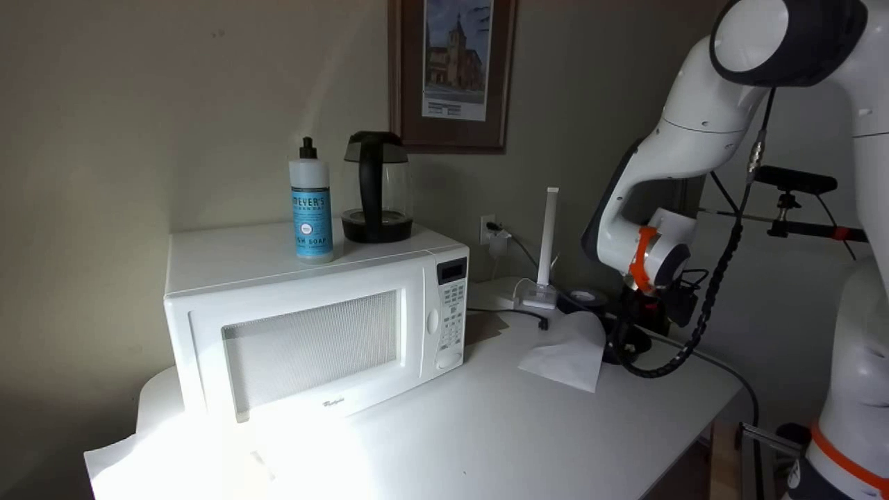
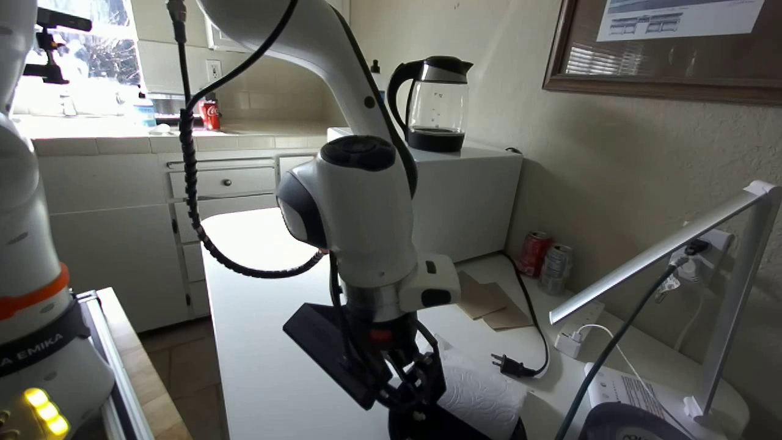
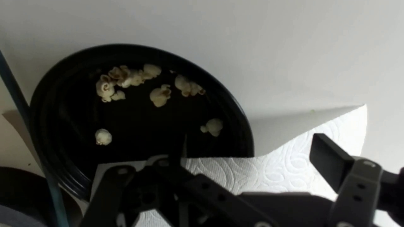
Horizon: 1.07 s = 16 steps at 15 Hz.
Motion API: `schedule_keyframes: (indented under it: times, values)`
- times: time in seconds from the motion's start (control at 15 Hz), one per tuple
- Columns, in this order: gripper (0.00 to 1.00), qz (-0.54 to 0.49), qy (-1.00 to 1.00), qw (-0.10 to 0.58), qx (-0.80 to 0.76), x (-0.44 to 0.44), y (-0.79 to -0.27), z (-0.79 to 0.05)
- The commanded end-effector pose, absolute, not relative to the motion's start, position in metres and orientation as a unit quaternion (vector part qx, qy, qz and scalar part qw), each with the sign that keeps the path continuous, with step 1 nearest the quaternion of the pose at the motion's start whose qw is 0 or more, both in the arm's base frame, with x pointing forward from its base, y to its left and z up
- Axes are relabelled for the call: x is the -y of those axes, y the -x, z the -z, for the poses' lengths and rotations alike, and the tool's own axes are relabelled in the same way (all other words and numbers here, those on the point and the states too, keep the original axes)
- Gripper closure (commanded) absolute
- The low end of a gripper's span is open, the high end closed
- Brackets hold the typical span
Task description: Pick up the black bowl and put it on the microwave
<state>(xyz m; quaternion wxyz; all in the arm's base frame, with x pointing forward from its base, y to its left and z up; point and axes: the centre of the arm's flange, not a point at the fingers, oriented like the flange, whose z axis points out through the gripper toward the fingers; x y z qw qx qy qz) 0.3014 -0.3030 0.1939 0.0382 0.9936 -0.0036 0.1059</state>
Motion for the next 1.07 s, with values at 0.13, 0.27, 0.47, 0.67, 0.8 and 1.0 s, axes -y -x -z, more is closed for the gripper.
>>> schedule_keyframes:
  times: [0.13,0.27,0.47,0.67,0.8,1.0]
  values:
    - [0.00,-0.105,-0.993,0.037,-0.046,0.340,-0.309,-0.117]
    - [0.04,-0.102,-0.992,0.031,-0.072,0.338,-0.311,-0.108]
    - [0.30,-0.110,-0.988,0.051,-0.099,0.336,-0.313,-0.106]
    - [0.56,-0.132,-0.981,0.085,-0.117,0.335,-0.312,-0.130]
    - [0.69,-0.129,-0.979,0.090,-0.131,0.333,-0.311,-0.139]
    - [0.33,-0.130,-0.977,0.087,-0.142,0.328,-0.308,-0.149]
